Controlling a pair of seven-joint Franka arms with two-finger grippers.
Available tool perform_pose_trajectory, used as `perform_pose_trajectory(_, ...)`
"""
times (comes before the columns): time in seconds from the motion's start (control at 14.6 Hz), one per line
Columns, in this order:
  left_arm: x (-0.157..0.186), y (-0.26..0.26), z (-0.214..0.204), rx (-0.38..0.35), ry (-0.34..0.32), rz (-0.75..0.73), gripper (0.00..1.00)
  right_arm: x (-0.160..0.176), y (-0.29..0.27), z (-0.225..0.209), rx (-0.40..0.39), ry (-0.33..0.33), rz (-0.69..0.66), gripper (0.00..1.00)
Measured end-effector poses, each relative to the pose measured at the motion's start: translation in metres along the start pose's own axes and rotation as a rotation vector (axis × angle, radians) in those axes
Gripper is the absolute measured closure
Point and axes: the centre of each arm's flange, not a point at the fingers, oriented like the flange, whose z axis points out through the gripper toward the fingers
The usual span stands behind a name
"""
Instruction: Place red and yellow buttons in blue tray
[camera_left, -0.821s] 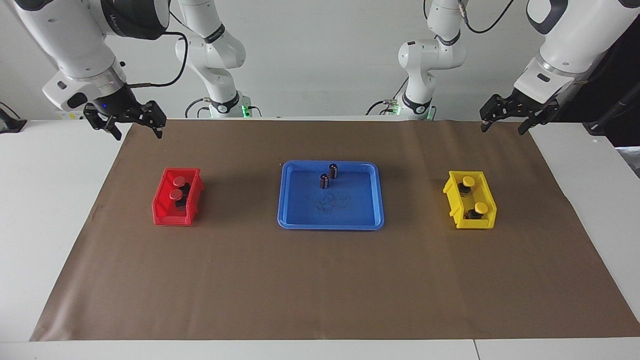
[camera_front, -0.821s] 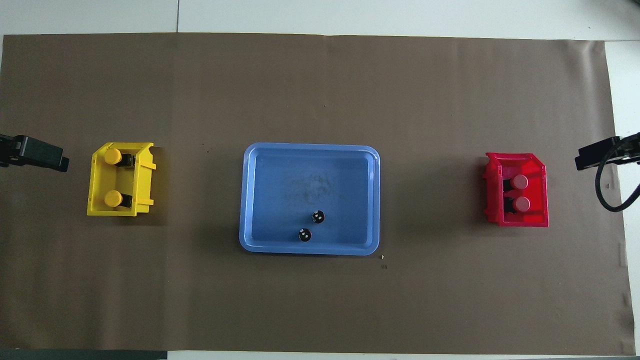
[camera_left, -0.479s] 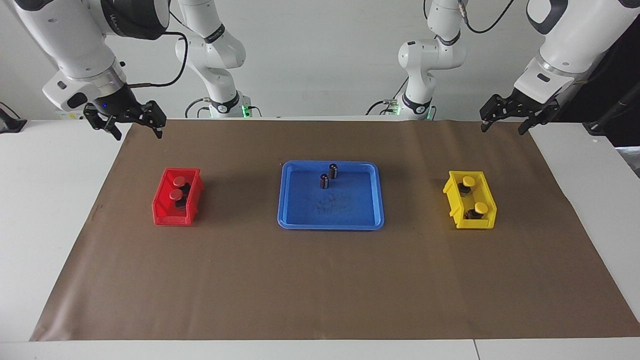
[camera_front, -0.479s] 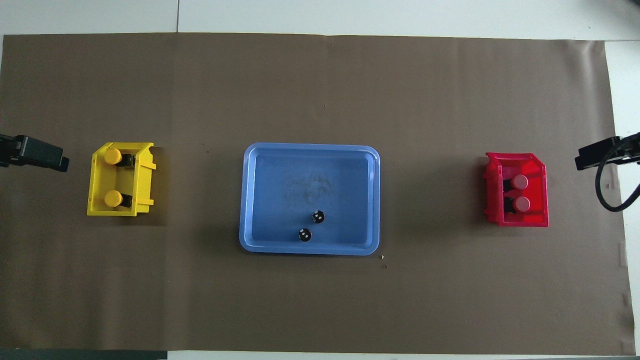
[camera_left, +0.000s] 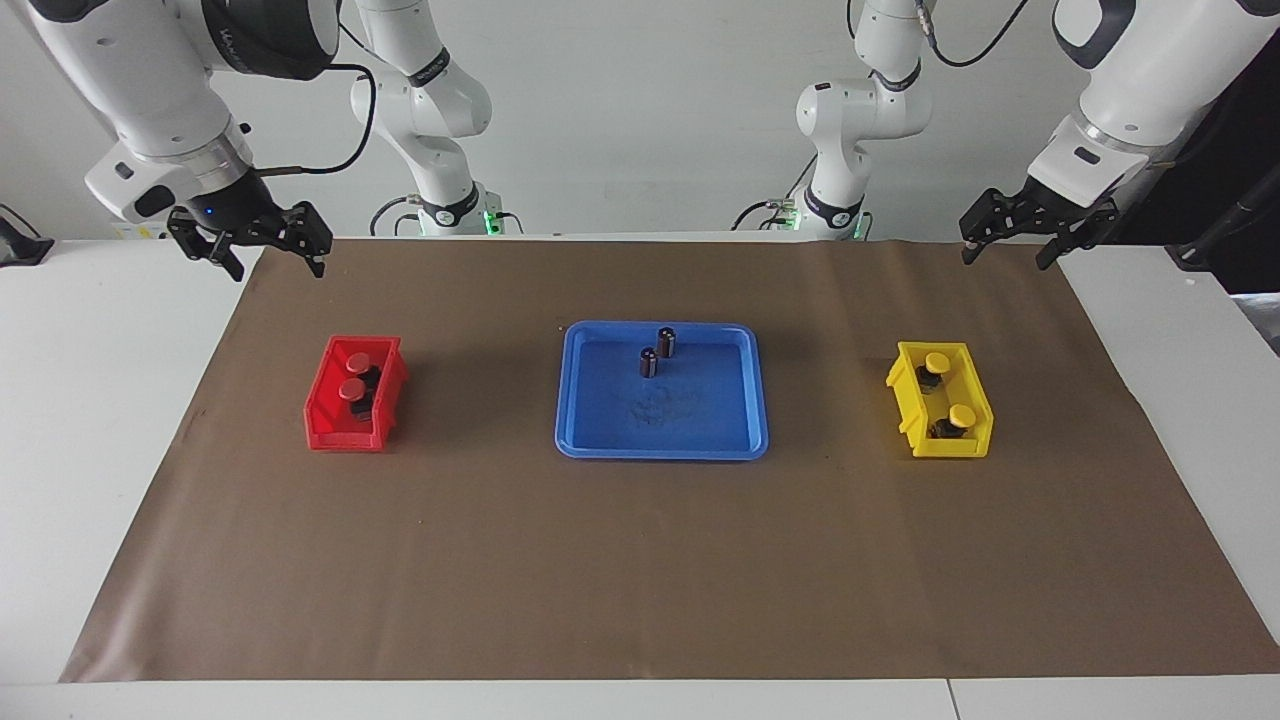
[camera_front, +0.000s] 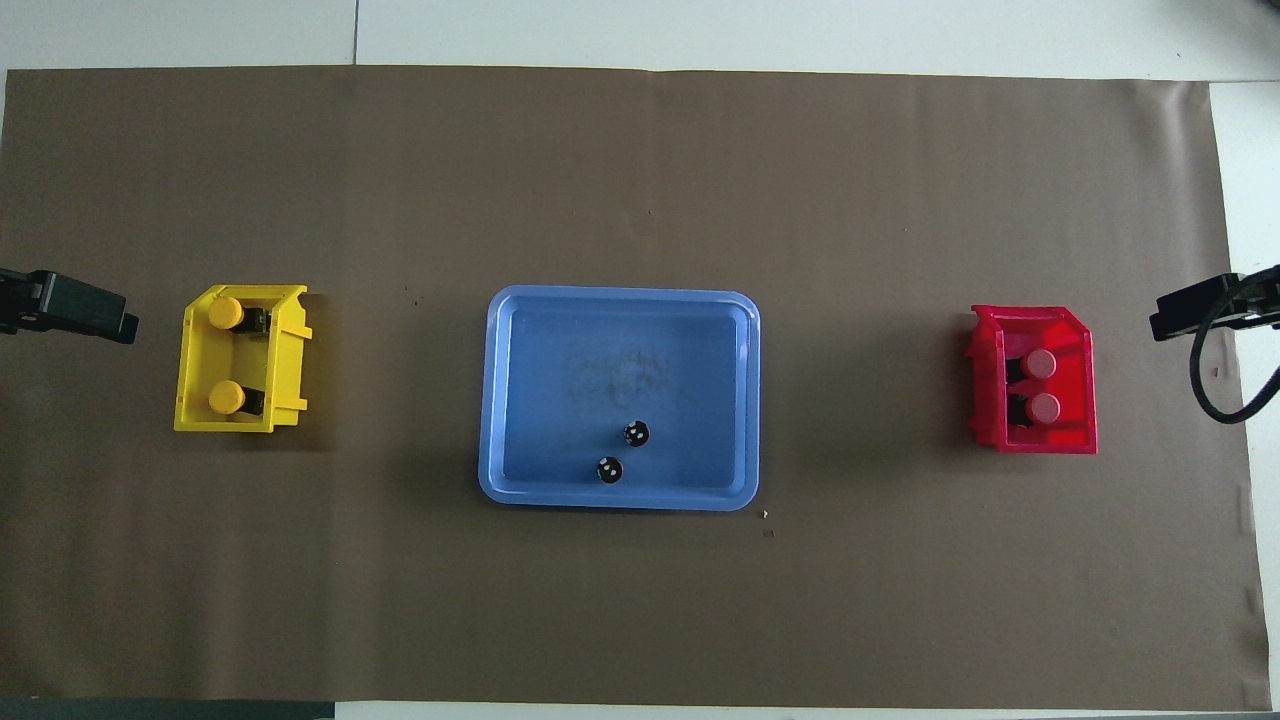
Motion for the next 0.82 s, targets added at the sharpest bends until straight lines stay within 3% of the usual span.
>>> perform_pose_trajectory(0.14, 0.0, 0.0, 0.0, 0.0, 0.0, 0.0, 0.0, 0.003, 0.0, 0.004, -0.002, 0.015, -0.001, 0.22)
perform_pose_trajectory(0.27, 0.0, 0.0, 0.0, 0.0, 0.0, 0.0, 0.0, 0.009, -0.001, 0.018, -0.006, 0.047, -0.004, 0.27)
perform_pose_trajectory(0.48, 0.0, 0.0, 0.0, 0.0, 0.0, 0.0, 0.0, 0.016, -0.003, 0.059, -0.011, 0.083, -0.01, 0.29)
perform_pose_trajectory(0.82, 0.0, 0.0, 0.0, 0.0, 0.0, 0.0, 0.0, 0.029, -0.001, 0.146, 0.019, 0.091, 0.004, 0.32)
